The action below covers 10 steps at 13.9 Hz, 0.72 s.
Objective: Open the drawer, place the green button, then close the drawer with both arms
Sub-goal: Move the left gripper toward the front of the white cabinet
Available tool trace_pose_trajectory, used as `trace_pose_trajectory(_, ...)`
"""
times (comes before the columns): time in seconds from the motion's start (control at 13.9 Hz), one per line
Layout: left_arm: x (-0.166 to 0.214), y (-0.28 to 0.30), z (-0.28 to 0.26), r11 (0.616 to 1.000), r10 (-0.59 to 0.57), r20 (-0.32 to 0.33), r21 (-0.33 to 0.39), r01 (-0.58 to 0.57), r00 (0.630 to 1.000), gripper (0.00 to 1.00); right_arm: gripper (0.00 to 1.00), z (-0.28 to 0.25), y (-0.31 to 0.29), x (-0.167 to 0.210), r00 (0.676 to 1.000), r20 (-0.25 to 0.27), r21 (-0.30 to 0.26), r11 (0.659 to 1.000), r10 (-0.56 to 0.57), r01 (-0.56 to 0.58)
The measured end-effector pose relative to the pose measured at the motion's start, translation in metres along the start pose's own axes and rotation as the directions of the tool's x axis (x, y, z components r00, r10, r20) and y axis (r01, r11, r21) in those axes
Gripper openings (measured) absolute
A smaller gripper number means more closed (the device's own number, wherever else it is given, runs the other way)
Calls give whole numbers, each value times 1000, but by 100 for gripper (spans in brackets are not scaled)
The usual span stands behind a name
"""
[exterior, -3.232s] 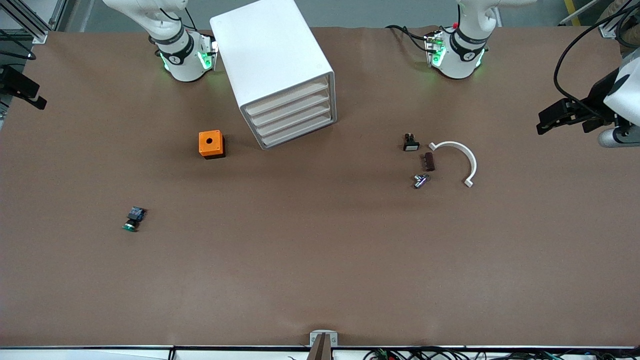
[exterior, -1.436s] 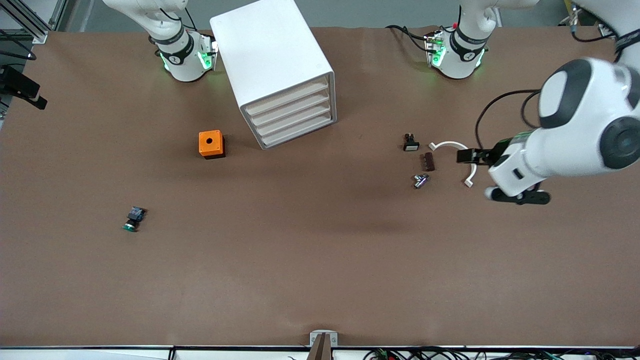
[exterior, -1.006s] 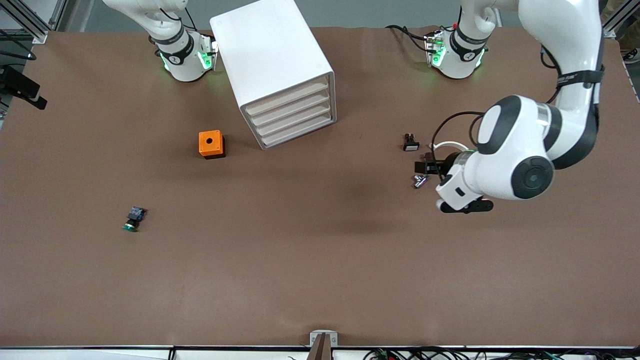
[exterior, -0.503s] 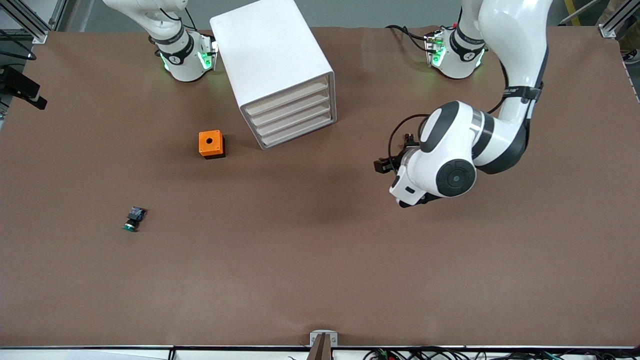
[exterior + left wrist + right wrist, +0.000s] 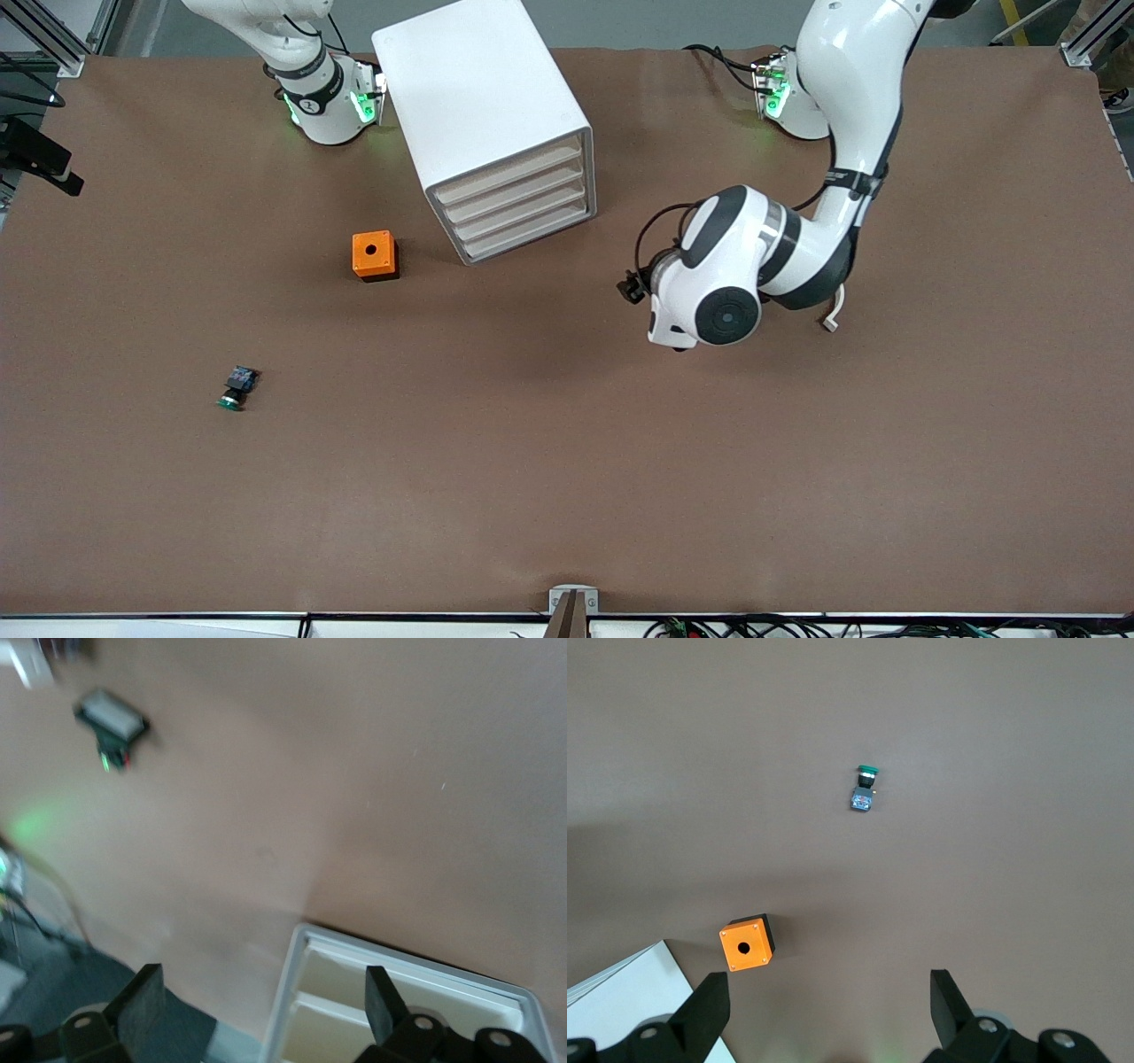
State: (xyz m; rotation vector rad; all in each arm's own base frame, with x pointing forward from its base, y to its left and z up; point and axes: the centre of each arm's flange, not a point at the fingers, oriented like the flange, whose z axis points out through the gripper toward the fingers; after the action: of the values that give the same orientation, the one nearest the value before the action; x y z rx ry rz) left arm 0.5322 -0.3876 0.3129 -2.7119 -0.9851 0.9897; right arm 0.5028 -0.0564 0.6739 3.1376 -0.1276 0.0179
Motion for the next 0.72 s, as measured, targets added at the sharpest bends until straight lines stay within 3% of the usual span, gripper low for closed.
trace_pose_trajectory(0.22,0,15,27,988,-157,107,17,156,982,100,100,0,0,0,1000,-2,0,1000,0,0)
trace_pose_trajectory(0.43,5,30,53,956,-292,151,63,285,945,100,100,0,0,0,1000,-3,0,1000,0,0)
trace_pose_trajectory(0.72,-2,52,75,887,-461,281,125,444,842,100,100,0,0,0,1000,-3,0,1000,0,0)
